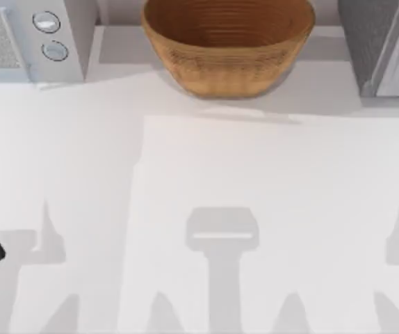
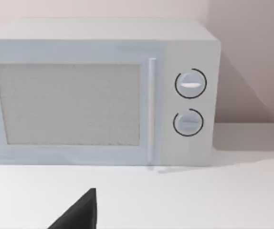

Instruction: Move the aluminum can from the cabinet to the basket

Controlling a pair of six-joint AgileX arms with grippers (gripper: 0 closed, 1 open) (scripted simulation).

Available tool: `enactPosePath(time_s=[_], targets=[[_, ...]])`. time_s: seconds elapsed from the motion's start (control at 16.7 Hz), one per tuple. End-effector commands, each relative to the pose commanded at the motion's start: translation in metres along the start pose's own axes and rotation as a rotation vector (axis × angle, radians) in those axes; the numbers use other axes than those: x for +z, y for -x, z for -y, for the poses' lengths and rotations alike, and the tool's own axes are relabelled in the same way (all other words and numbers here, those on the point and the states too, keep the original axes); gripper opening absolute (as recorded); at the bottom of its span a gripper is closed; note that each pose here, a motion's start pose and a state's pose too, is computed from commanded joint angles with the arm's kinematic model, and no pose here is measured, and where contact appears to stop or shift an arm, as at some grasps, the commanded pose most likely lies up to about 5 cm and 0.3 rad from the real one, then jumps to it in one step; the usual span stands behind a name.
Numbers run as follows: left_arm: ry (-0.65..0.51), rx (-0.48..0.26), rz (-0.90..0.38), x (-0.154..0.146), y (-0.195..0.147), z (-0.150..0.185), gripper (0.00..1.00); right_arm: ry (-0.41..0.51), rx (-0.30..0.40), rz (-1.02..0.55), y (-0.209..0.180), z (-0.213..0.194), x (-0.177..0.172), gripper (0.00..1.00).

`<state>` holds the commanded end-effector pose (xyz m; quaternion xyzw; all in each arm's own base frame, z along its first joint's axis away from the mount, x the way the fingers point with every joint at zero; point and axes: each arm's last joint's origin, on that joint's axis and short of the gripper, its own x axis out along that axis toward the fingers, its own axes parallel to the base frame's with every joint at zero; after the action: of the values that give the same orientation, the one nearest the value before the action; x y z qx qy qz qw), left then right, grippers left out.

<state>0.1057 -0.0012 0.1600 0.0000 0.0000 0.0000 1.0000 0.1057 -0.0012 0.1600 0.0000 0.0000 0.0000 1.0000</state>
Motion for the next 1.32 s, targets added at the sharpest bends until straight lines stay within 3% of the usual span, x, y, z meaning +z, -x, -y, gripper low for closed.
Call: enactPosePath(time_s=[0.24, 0.42, 0.72, 1.02, 1.32], targets=[[0.000, 0.000, 0.000, 0.000, 0.000, 0.000, 1.00, 0.000, 0.001, -0.006, 0.000, 0.000, 0.008, 1.00], [0.000, 0.000, 0.000, 0.000, 0.000, 0.000, 1.00, 0.002, 0.003, -0.026, -0.002, -0.002, 0.039, 1.00], [0.000, 0.000, 0.000, 0.000, 0.000, 0.000, 1.00, 0.006, 0.000, -0.037, -0.019, -0.007, 0.137, 1.00], [0.000, 0.000, 0.000, 0.000, 0.000, 0.000, 1.00, 0.006, -0.004, -0.025, -0.063, -0.019, 0.246, 1.00], [0.000, 0.000, 0.000, 0.000, 0.000, 0.000, 1.00, 0.003, -0.004, -0.004, -0.116, -0.035, 0.321, 1.00]])
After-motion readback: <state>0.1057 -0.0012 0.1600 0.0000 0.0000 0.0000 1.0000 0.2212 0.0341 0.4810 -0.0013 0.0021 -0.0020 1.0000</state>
